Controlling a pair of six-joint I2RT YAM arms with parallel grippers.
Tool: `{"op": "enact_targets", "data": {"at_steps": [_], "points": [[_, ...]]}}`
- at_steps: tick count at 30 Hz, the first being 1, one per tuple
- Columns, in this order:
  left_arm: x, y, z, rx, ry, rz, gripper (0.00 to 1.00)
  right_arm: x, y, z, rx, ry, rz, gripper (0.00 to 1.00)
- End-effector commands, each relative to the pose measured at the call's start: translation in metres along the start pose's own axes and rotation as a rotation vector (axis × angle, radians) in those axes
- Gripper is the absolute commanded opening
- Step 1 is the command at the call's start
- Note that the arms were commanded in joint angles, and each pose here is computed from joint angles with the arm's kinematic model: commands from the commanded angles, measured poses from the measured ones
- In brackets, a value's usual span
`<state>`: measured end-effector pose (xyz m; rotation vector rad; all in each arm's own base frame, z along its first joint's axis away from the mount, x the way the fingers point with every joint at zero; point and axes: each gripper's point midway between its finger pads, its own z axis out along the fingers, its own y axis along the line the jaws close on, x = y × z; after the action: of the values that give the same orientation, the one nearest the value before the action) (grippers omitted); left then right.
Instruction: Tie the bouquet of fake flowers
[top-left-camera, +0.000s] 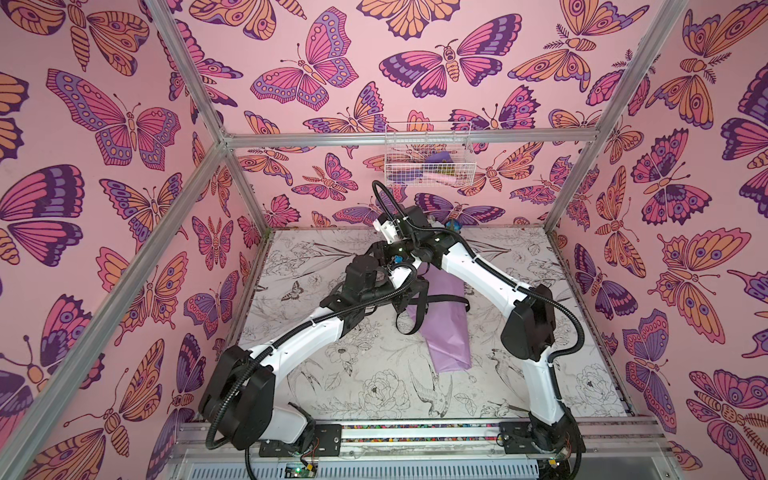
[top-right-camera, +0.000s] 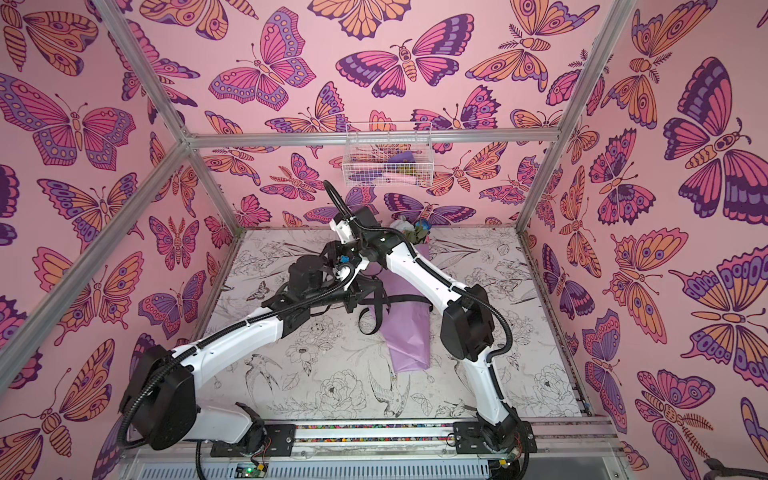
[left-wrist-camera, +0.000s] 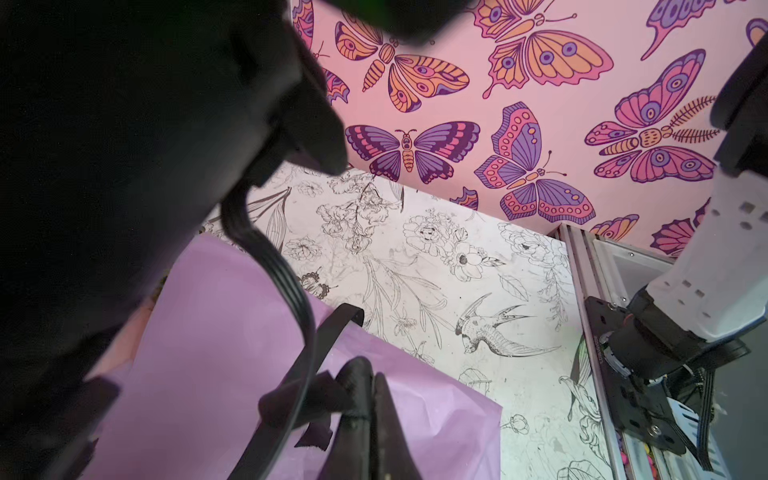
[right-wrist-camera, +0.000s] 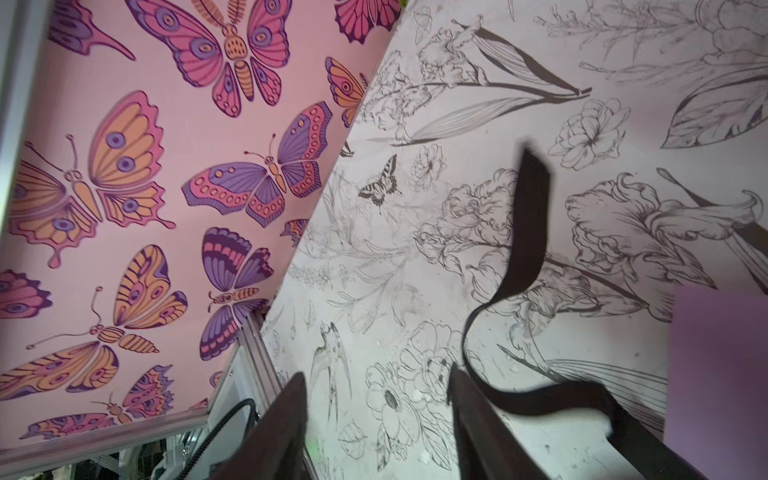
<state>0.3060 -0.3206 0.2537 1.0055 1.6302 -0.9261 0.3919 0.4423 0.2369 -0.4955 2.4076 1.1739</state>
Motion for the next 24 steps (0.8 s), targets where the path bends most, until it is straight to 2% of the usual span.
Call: {"op": "enact_targets", "data": {"at_steps": [1,5,9,12,16,19,24], "points": [[-0.038,-0.001,-0.003,-0.016,-0.125,0.072,0.0,-0.004,0.001,-0.02,0.031,-0.031,-0.016,0.61],[-0.038,0.002,-0.004,-0.036,-0.125,0.062,0.0,-0.031,-0.03,-0.067,0.177,-0.138,-0.01,0.64],[-0.038,0.01,-0.002,-0.059,-0.123,0.036,0.0,-0.046,-0.083,-0.136,0.411,-0.273,0.066,0.65],[-0.038,0.016,0.001,-0.068,-0.121,0.007,0.0,-0.039,-0.124,-0.193,0.574,-0.385,0.16,0.66],[-0.041,0.03,0.005,-0.098,-0.121,-0.047,0.0,-0.015,-0.146,-0.259,0.663,-0.525,0.214,0.67],[-0.043,0.05,0.01,-0.154,-0.098,-0.111,0.0,0.008,-0.149,-0.282,0.72,-0.557,0.185,0.66],[-0.035,0.082,0.023,-0.248,-0.012,-0.205,0.0,0.047,-0.144,-0.283,0.721,-0.533,0.12,0.63]]}}
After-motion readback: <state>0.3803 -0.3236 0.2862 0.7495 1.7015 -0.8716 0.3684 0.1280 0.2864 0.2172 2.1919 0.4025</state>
